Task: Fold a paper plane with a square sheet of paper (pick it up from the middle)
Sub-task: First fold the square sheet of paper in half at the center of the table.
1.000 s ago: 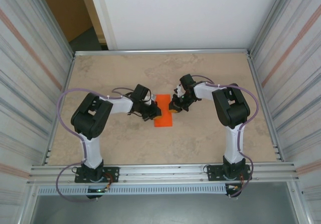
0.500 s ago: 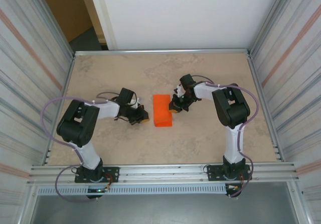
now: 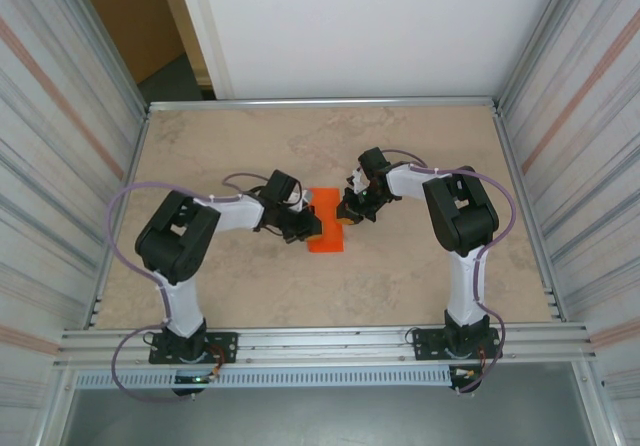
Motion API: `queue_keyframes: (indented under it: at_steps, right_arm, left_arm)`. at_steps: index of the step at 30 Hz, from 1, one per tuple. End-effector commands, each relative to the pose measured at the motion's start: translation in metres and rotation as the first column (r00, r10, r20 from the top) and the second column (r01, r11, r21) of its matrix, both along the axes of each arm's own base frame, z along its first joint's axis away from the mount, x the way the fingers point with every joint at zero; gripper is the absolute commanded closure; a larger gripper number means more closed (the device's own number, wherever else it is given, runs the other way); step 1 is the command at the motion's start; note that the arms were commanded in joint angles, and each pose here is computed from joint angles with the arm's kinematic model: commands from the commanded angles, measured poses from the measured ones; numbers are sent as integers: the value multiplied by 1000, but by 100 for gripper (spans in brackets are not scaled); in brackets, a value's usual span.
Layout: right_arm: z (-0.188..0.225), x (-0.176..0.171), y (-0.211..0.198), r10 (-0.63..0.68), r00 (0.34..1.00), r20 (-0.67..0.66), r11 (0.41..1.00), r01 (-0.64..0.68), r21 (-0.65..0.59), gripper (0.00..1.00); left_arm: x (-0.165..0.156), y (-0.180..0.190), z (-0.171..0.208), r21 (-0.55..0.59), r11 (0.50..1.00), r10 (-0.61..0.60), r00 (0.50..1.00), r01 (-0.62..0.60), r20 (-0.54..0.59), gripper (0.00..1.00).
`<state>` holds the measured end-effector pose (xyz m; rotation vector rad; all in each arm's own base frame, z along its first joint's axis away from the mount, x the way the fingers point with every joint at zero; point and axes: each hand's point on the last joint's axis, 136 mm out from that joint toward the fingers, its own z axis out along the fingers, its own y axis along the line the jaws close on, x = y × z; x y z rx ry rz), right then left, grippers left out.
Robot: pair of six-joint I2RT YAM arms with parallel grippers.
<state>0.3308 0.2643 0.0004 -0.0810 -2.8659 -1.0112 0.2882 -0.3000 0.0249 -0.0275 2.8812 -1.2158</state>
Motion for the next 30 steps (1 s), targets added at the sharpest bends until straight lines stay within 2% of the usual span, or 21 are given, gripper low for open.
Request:
queue_keyframes:
  at_steps: [1,7,12,17,20,25,30]
  right_arm:
    - [-108,-88,-114,-75,963,-260,829,-85,-552,100]
    - [-108,-87,-116,-78,963,-258,827,-82,-556,100]
    - [-108,-87,-116,-81,963,-258,826,-80,-558,100]
    - [-107,-87,-116,-81,962,-262,826,-82,-558,100]
    - [-107,-86,-116,-81,962,-262,825,-83,-560,100]
    - [-107,-87,-116,-81,961,-264,823,-85,-561,100]
    - [-105,-86,-115,-79,962,-261,826,-83,-557,100]
  left_arm:
    - [-7,10,-10,-1,1000,8,999,-8,-49,100]
    - [-45,49,-35,80,997,27,990,-16,-136,100]
    - [-53,68,-18,80,995,64,992,-55,-113,100]
    - [-27,41,30,-44,996,83,997,-83,-5,100]
    - [-14,19,43,-77,995,63,998,-61,25,100]
    - [-15,1,21,-48,999,20,999,-21,-25,100]
    - [-29,6,-3,-10,1000,16,995,-17,-98,100]
